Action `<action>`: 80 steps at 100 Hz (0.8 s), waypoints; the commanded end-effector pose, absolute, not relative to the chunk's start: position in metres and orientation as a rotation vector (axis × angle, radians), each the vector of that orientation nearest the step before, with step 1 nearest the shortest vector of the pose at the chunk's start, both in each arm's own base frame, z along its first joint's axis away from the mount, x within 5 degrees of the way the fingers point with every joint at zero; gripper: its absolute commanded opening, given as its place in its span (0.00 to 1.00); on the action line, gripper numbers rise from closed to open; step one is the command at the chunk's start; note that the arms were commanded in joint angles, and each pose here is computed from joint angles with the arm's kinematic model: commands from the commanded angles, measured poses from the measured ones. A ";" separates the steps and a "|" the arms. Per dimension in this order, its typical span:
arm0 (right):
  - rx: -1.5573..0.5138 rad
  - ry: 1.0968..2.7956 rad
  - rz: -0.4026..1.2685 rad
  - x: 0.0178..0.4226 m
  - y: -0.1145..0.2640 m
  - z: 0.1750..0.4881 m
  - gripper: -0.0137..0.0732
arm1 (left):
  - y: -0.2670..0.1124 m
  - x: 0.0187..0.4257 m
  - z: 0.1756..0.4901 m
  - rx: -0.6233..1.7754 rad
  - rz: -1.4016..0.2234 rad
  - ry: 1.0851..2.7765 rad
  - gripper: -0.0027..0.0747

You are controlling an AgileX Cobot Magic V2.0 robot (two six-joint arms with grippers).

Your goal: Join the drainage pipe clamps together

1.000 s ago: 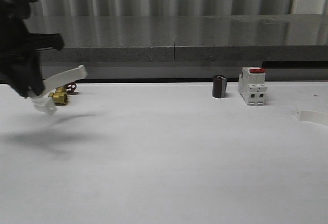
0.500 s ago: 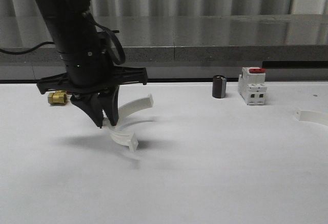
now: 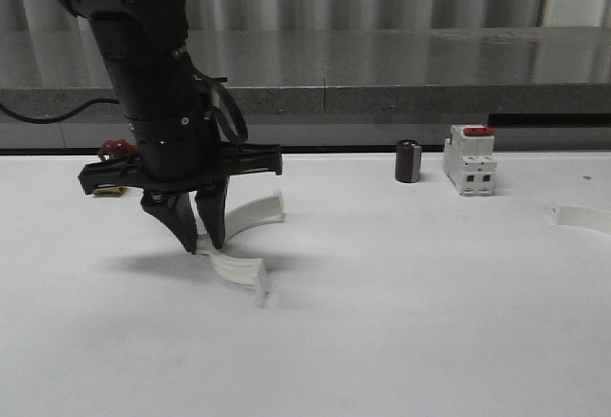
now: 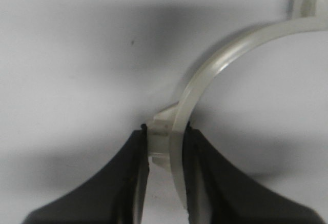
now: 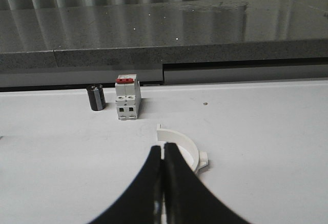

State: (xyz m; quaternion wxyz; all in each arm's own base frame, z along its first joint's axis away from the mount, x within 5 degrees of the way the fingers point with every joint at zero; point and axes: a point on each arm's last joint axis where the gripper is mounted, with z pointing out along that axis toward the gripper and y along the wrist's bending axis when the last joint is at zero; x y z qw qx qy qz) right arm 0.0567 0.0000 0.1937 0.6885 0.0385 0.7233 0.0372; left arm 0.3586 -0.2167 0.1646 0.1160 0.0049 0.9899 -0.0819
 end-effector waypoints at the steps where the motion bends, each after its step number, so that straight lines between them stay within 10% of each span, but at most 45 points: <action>1: 0.068 1.506 0.075 0.054 0.000 0.207 0.02 | -0.221 0.361 0.194 0.007 -0.311 2.808 0.34; 23: 0.068 1.506 0.075 0.054 0.000 0.207 0.02 | -0.221 0.360 0.195 0.070 -0.299 2.810 0.77; 80: 0.068 1.506 0.075 0.054 0.000 0.207 0.02 | -0.140 0.334 0.311 0.243 -0.269 2.470 0.78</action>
